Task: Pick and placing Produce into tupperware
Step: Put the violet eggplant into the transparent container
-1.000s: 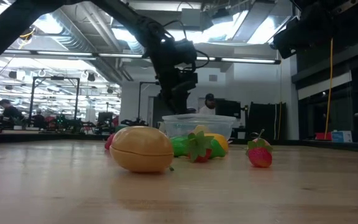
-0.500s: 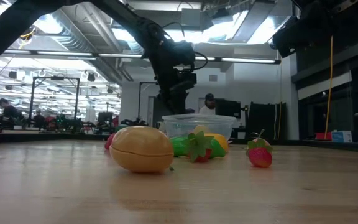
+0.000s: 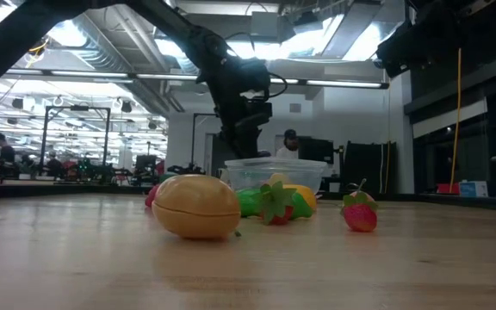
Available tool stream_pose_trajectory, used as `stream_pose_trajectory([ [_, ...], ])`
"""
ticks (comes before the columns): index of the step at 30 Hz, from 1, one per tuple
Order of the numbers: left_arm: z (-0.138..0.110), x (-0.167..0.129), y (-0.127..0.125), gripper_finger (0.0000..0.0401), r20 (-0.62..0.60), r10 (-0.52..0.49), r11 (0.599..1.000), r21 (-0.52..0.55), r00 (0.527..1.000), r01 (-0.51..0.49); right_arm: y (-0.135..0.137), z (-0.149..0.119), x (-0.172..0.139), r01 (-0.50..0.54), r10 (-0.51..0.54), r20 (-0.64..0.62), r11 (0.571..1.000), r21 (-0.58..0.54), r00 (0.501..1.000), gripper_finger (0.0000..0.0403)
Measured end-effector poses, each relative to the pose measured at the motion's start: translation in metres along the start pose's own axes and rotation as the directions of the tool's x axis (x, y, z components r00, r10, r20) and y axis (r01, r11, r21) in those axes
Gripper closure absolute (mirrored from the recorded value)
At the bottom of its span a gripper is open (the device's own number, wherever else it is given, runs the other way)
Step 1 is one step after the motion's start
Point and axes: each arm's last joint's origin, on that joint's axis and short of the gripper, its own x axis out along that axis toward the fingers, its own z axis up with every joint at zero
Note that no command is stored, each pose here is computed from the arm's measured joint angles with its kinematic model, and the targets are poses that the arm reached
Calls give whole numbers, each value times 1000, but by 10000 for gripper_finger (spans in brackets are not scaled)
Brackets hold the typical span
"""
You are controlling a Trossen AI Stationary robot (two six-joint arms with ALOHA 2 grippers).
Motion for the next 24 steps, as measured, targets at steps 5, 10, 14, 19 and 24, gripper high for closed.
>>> stream_pose_trajectory([
  [5,-1,6,2,292,-3,-2,1000,-4,1000,2,0,0,0,0,0,1,1000,-1,1000,377],
  [10,-3,18,2,292,-20,-8,1000,-6,1000,8,0,0,0,0,0,1,1000,-1,1000,377],
  [14,-3,19,2,292,-23,-10,1000,-5,1000,10,0,0,0,0,0,2,1000,-2,1000,377],
  [19,-3,19,2,292,-23,-11,1000,-2,1000,11,0,0,0,0,0,2,1000,-3,1000,377],
  [24,-3,19,1,292,-19,-55,999,0,998,55,0,0,0,0,0,2,1000,-3,1000,377],
])
